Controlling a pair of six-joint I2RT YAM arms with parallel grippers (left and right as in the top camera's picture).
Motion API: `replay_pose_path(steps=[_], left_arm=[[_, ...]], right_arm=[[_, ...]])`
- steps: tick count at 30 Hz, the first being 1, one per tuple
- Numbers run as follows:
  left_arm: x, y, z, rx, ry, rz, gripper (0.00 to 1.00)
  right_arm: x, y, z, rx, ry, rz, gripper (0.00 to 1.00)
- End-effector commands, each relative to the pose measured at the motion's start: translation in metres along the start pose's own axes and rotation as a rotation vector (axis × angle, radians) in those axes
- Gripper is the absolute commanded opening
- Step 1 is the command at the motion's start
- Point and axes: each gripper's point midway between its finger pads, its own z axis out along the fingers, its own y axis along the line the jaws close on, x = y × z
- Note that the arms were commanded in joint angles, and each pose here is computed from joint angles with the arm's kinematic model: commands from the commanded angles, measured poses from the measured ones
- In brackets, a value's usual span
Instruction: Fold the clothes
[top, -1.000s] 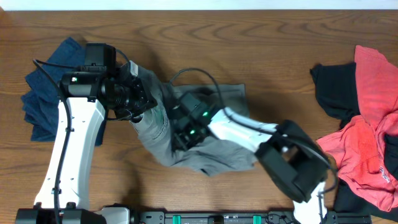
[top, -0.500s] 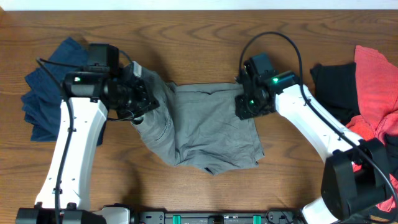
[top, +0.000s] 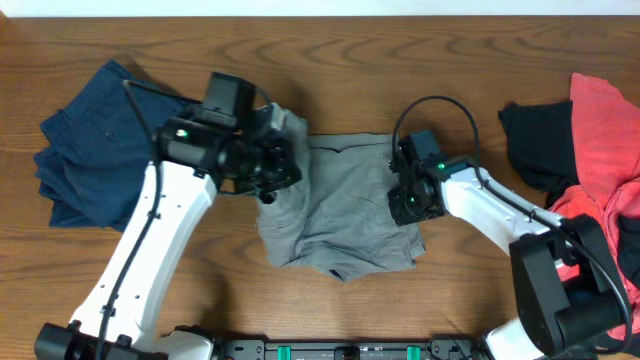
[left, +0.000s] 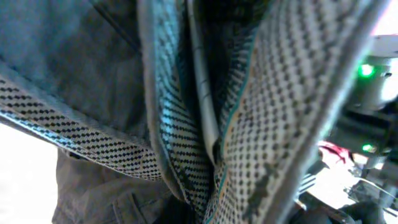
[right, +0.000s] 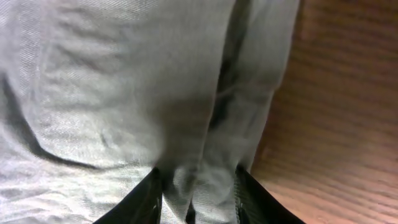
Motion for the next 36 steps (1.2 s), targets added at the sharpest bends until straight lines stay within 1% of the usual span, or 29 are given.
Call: replay_pose_path(steps=[1,8,13,16,17,18,20,21,22,25,26,28,30,33,35,36], left_arm=[[0.006,-0.023,0.006,0.036,0.004,-0.022,0.06],[0.012,-0.022,0.036,-0.128,-0.029,-0.073,0.06],[0.018,-0.038,0.062,-0.116,-0.001,-0.024,0.06],[0.019,-0.043,0.076,-0.114,0.014,-0.011,0.08],[0.019,-0.044,0.079,-0.114,0.016,-0.008,0.17],[0.019,-0.045,0.082,-0.108,0.018,-0.003,0.31],[0.02,-0.05,0.083,-0.082,0.03,-0.001,0.46],[0.019,-0.054,0.081,-0.065,0.028,0.003,0.51],[0.017,-0.057,0.078,-0.05,0.021,0.016,0.54],[0.007,-0.061,0.062,-0.023,-0.022,0.109,0.55],[0.002,-0.06,0.056,-0.018,-0.043,0.133,0.55],[-0.015,-0.049,0.04,-0.044,-0.113,0.129,0.56],[-0.033,-0.031,0.025,-0.088,-0.186,0.087,0.59],[-0.056,-0.008,0.01,-0.116,-0.249,0.021,0.6],[-0.066,0.005,0.006,-0.136,-0.273,-0.013,0.61],[-0.072,0.011,0.007,-0.141,-0.281,-0.023,0.61]], right_arm=[[0.033,-0.004,0.024,0.023,0.094,-0.006,0.36],[0.035,-0.002,0.025,0.023,0.096,0.007,0.34],[0.035,-0.002,0.025,0.023,0.096,0.006,0.34],[0.035,-0.001,0.025,0.022,0.097,0.005,0.34],[0.036,-0.001,0.025,0.023,0.1,0.005,0.35],[0.036,-0.001,0.025,0.024,0.102,0.005,0.36],[0.038,-0.002,0.025,0.025,0.108,0.007,0.39],[0.038,-0.002,0.025,0.026,0.11,0.008,0.4],[0.038,-0.003,0.024,0.026,0.112,0.011,0.41],[0.031,-0.01,0.013,0.035,0.11,0.059,0.43],[0.027,-0.015,0.006,0.045,0.102,0.081,0.43],[0.011,-0.03,-0.016,0.077,0.063,0.142,0.43],[-0.006,-0.046,-0.046,0.099,0.005,0.192,0.43],[-0.033,-0.064,-0.101,0.104,-0.119,0.259,0.45],[-0.048,-0.062,-0.136,0.054,-0.2,0.263,0.46],[-0.054,-0.053,-0.152,-0.001,-0.238,0.236,0.47]])
